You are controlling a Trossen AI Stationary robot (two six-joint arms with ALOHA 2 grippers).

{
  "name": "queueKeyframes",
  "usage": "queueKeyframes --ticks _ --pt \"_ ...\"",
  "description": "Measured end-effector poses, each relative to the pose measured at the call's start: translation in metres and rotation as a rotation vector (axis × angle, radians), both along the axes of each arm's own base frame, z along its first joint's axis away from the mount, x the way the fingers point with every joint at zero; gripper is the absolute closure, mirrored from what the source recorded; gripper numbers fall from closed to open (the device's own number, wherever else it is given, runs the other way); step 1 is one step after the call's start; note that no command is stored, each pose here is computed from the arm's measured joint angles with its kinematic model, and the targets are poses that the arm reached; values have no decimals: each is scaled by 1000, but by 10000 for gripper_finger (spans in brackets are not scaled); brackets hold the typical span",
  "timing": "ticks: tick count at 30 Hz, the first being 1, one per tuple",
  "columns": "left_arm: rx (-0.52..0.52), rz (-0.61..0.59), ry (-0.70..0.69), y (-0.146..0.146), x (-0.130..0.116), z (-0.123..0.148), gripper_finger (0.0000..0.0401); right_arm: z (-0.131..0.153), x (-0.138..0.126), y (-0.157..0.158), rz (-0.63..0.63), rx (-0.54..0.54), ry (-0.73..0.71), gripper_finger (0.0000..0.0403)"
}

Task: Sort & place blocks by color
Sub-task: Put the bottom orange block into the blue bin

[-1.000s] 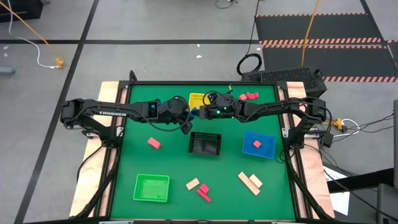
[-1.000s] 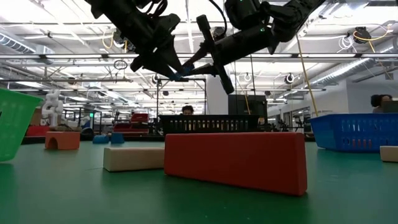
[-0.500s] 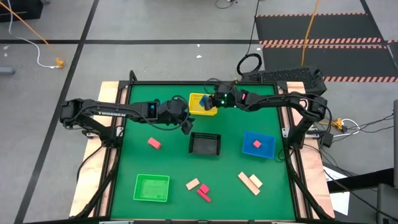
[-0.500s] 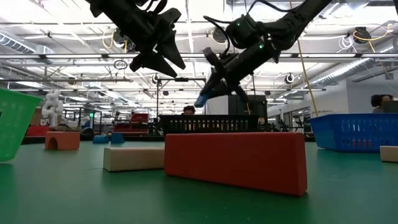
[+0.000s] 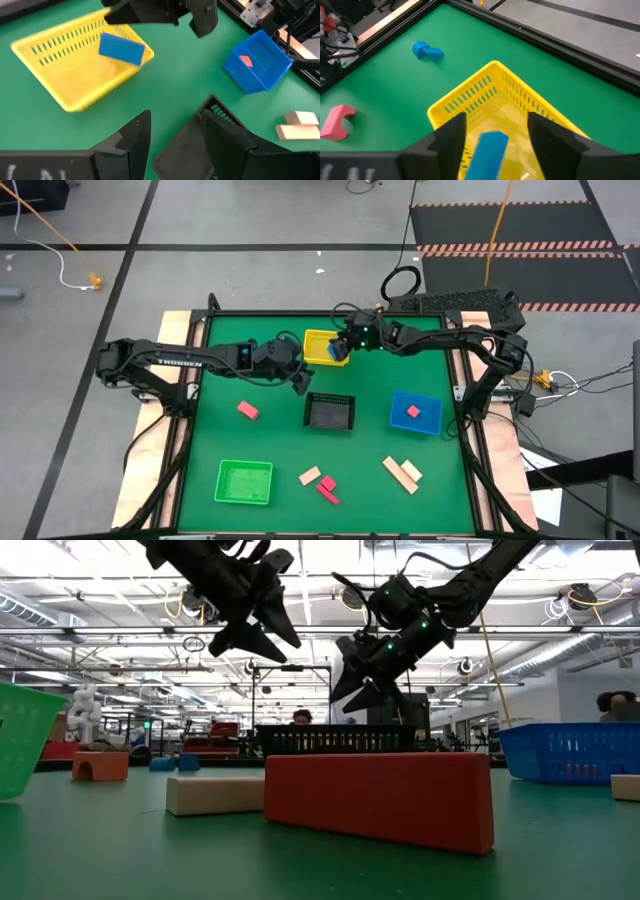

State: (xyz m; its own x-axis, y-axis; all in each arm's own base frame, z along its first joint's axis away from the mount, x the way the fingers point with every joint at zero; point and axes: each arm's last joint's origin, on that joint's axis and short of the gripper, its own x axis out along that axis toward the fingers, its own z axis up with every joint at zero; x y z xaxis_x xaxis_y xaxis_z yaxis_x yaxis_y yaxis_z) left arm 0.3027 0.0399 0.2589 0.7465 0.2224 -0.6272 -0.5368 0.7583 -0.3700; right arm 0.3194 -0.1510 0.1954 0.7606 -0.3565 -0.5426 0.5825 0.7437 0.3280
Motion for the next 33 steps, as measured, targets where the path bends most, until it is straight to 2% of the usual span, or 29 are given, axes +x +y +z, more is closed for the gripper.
queueKeyframes --ticks 4,9,13,16,20,27,30,33 --pt "-69 -49 46 -4 -3 -4 226 11 -3 3 56 23 -44 164" --pt "-172 -146 167 -17 -11 -13 226 45 -17 12 93 3 -113 160" --pt "-261 -228 371 -33 -26 -24 226 75 -37 24 100 -14 -143 171" --pt "-266 -271 565 -45 -43 -31 226 94 -53 37 115 -10 -148 178" --pt "-110 -388 753 -55 -59 -35 226 109 -71 59 153 23 -131 179" --pt "236 -826 855 -65 -66 -38 226 109 -88 100 215 176 -19 179" --pt "311 -955 856 -65 -68 -47 226 104 -91 115 201 202 54 179" --pt "336 -1028 886 -63 -74 -61 226 99 -92 127 155 195 107 179"
